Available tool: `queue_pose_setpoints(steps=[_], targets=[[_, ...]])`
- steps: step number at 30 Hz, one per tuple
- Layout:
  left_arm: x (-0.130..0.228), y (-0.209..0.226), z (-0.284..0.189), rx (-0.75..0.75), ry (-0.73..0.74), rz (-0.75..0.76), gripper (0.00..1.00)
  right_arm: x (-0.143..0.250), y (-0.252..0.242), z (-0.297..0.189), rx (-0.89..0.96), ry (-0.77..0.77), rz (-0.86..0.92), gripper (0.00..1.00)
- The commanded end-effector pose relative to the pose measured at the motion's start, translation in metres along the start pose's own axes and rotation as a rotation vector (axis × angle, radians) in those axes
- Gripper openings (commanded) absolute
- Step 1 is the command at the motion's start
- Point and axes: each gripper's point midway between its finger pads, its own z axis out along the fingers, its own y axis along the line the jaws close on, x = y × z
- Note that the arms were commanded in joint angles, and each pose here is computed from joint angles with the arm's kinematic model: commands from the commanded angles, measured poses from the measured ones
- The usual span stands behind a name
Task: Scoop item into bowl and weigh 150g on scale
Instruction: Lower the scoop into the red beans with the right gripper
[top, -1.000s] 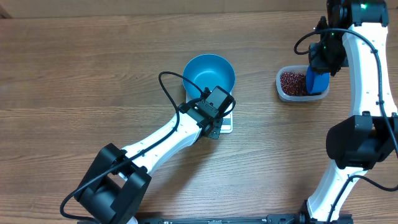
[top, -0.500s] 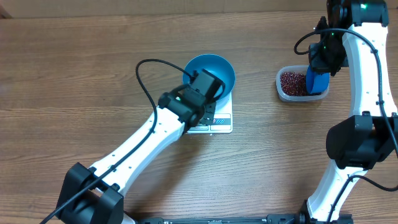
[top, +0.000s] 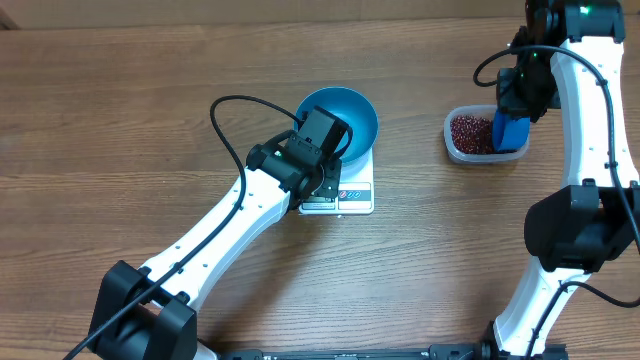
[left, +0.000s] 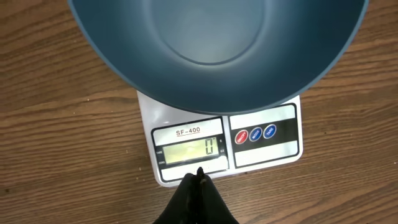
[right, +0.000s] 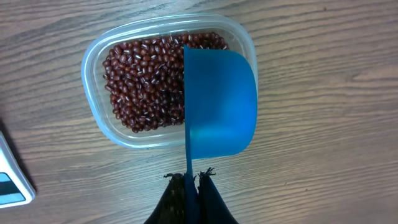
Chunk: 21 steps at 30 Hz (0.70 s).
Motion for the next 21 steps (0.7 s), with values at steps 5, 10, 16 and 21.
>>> queue_pose_setpoints(steps=[5,10,16,21], targets=[[-0.009,0.001,-0.004,-0.011,-0.036,-0.002,0.04,0.002,0.015,-0.003,-0.084,0.002,0.045,0.04],[-0.011,0.0,-0.005,-0.007,-0.044,-0.004,0.04,0.004,0.016,0.011,-0.081,0.023,0.047,0.04],[-0.011,0.0,-0.005,-0.007,-0.045,-0.003,0.04,0.004,0.014,0.027,-0.054,0.034,0.045,0.04],[-0.012,0.0,-0.005,-0.007,-0.046,-0.003,0.04,0.003,0.012,0.035,-0.039,0.034,0.045,0.04]])
